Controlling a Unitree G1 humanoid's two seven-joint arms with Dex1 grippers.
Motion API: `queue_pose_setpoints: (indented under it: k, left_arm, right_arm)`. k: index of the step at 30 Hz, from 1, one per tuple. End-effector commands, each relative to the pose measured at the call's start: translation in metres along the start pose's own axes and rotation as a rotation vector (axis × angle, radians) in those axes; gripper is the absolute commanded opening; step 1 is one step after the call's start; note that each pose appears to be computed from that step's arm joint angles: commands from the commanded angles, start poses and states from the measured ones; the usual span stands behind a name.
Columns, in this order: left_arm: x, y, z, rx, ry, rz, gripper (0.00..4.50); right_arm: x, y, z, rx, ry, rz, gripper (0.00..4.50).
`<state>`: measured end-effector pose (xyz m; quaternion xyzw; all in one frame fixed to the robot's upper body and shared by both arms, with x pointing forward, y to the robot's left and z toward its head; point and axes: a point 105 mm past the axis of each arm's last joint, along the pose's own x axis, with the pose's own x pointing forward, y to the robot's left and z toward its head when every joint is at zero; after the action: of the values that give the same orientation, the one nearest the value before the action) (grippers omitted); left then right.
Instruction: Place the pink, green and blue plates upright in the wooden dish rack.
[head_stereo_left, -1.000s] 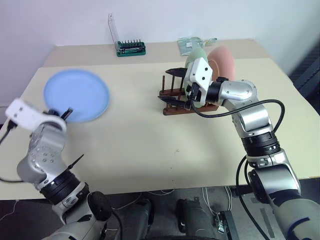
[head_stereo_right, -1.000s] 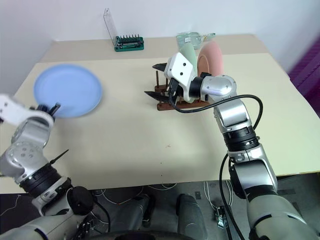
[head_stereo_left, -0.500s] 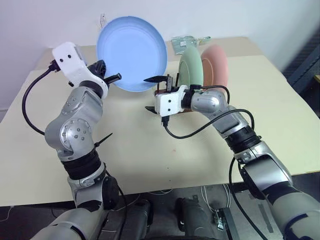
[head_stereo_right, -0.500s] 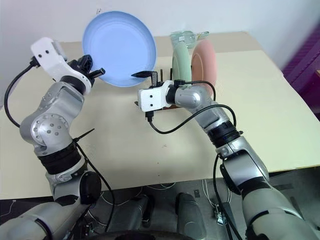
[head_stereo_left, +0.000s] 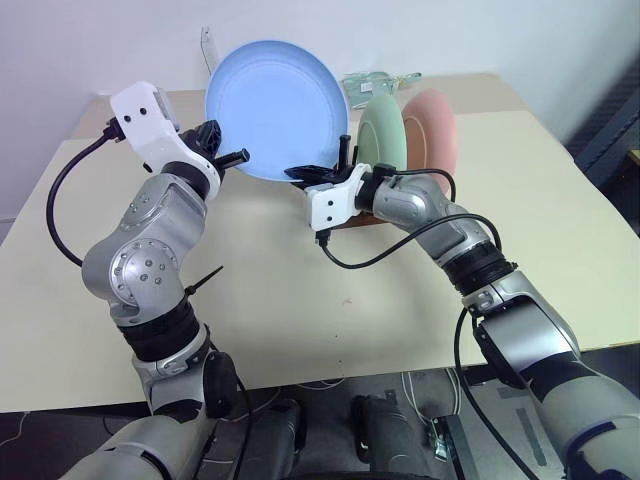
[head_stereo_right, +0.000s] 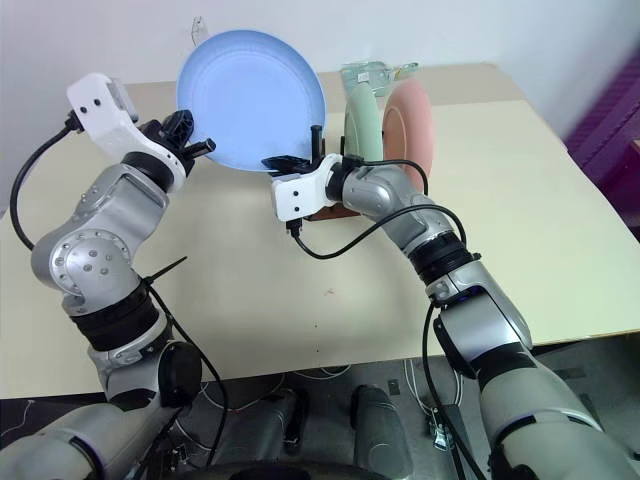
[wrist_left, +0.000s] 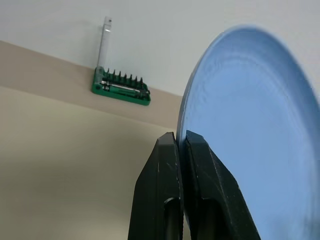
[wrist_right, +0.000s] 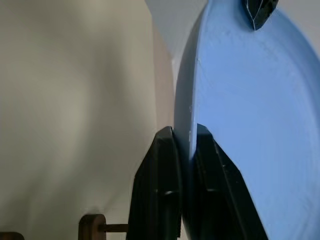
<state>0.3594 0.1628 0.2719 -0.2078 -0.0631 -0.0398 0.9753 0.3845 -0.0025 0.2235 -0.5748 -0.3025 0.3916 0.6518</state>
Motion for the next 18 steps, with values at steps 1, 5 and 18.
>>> queue_pose_setpoints:
  k: [1,5,18]
  left_arm:
    - [-0.005,-0.013,0.026,-0.084,-0.122,-0.072,0.96]
    - [-0.007,0.03,0.066,-0.247,-0.331,0.11,2.81]
    - [-0.02,0.101,-0.008,0.641,-0.005,0.059,2.81]
  right_arm:
    - [-0.002,-0.023,0.004,-0.033,-0.009,-0.08,0.0]
    - [-0.004,-0.025,0.009,-0.037,-0.031,-0.088,0.0]
    - [-0.052,-0.084,0.05,0.848,-0.399,-0.302,0.0]
